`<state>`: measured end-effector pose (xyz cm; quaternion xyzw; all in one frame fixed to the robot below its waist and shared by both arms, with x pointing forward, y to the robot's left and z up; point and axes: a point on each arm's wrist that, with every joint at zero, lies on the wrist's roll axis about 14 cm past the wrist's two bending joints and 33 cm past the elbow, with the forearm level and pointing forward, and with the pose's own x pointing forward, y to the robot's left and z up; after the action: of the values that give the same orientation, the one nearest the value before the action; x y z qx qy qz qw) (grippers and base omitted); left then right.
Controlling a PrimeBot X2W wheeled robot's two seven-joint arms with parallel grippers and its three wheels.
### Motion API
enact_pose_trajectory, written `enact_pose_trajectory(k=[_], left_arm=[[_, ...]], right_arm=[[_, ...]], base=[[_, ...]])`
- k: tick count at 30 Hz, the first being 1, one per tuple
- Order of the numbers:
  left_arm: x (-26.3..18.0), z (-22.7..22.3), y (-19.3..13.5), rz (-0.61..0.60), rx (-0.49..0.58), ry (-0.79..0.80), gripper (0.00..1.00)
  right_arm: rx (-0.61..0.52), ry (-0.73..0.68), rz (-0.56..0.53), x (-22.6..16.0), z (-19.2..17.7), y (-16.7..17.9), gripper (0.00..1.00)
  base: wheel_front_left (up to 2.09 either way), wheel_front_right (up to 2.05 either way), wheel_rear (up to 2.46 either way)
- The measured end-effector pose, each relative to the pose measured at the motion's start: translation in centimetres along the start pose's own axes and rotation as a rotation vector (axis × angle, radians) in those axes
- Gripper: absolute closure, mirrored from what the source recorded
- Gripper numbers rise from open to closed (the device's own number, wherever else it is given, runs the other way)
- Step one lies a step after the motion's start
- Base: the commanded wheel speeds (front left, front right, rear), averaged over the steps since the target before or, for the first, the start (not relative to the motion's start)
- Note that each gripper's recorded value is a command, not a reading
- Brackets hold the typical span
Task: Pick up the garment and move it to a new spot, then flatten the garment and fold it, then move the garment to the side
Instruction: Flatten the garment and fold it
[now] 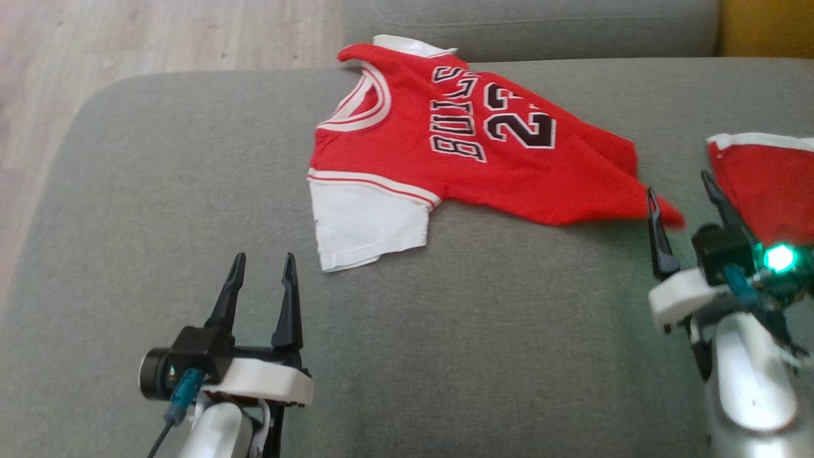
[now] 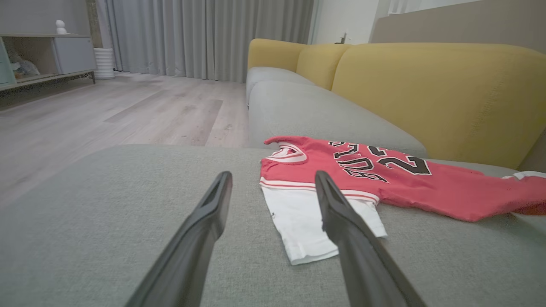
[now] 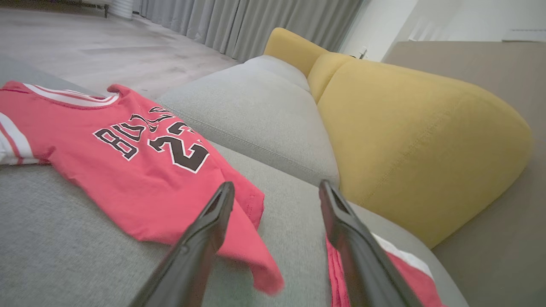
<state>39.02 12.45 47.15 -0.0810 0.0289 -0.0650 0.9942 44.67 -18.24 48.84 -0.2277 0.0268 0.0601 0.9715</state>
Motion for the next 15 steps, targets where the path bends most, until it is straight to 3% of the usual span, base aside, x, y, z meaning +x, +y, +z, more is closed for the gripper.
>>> enact_pose_trajectory(k=[7,15], left_arm=[[1.0,-0.1,-1.5,-0.052,0.009,0.001,0.0],[2.0,-0.9,-3.3,-0.111,0.004,0.022,0.0]], right_arm=[[0.279,-0.012,-0.023,-4.3,-1.5,1.3,0.0],[0.406,-0.025,-0.073,-6.0,-1.9,0.5,0.0]], base=[[0.0,0.0,0.0],[0.0,0.0,0.0]])
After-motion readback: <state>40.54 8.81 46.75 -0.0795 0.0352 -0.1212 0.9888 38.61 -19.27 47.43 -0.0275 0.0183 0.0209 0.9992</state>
